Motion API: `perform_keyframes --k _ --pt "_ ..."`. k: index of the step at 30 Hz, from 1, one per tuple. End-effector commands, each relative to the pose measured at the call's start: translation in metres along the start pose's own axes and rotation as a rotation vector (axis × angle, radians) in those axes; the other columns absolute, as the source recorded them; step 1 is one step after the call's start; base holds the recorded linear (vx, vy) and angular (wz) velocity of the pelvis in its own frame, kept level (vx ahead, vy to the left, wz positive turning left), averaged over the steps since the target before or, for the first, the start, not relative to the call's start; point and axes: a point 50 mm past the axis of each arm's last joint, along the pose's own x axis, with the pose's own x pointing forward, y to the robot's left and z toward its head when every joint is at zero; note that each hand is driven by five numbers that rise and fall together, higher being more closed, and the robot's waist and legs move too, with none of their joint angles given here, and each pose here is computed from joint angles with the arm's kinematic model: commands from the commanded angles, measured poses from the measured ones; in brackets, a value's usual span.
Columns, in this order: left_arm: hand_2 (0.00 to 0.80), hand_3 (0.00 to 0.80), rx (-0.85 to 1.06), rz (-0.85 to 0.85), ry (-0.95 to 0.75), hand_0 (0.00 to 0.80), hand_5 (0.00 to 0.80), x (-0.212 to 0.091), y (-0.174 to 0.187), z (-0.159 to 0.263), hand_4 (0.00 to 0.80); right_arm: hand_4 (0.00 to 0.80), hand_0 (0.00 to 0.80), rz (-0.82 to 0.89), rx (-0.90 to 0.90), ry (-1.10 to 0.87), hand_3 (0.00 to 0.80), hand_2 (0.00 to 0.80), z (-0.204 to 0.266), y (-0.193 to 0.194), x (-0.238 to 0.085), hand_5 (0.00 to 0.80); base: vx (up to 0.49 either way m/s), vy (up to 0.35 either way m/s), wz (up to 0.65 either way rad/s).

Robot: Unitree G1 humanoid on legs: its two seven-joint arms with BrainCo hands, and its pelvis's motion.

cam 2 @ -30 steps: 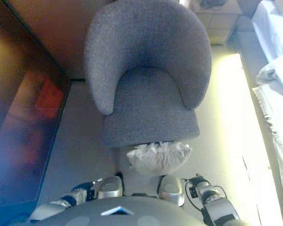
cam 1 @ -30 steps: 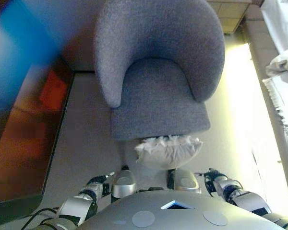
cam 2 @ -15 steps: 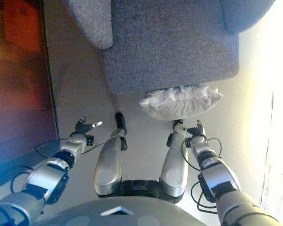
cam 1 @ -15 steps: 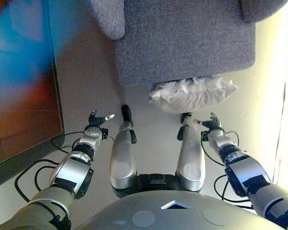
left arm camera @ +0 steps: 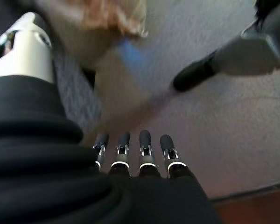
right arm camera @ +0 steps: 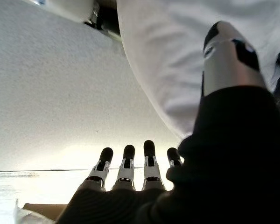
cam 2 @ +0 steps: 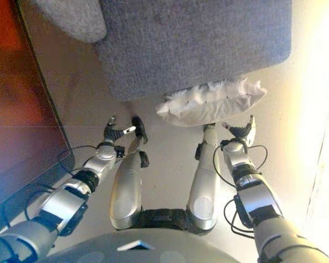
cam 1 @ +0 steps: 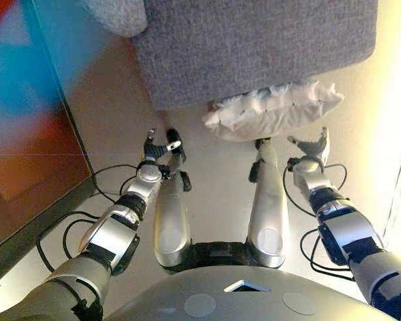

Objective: Pick up the cushion and take it to the sofa

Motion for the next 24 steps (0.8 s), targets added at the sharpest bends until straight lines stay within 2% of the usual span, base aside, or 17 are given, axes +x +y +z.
perform_keyframes --k 1,11,19,24 --pt "0.000 0.000 -0.073 -0.014 -0.077 0.000 0.000 -0.001 -0.012 0.018 0.000 0.000 0.000 -0.171 0.001 -0.042 0.000 0.000 0.004 -0.017 0.001 0.000 -0.001 0.004 -0.21" --pt "0.000 0.000 -0.166 0.019 -0.243 0.000 0.000 0.012 -0.004 0.078 0.000 0.000 0.000 -0.262 0.156 -0.218 0.000 0.000 0.076 -0.009 -0.010 0.000 -0.008 -0.079 -0.12" --pt "0.000 0.000 -0.200 0.024 -0.381 0.000 0.000 0.016 0.011 0.117 0.000 0.000 0.000 -0.332 0.347 -0.258 0.000 0.000 0.112 -0.019 -0.009 0.000 -0.021 -0.136 0.01" --pt "0.000 0.000 -0.253 0.018 -0.480 0.000 0.000 0.015 0.020 0.144 0.000 0.000 0.000 -0.334 0.453 -0.384 0.000 0.000 0.148 -0.030 -0.009 0.000 -0.025 -0.139 0.13"
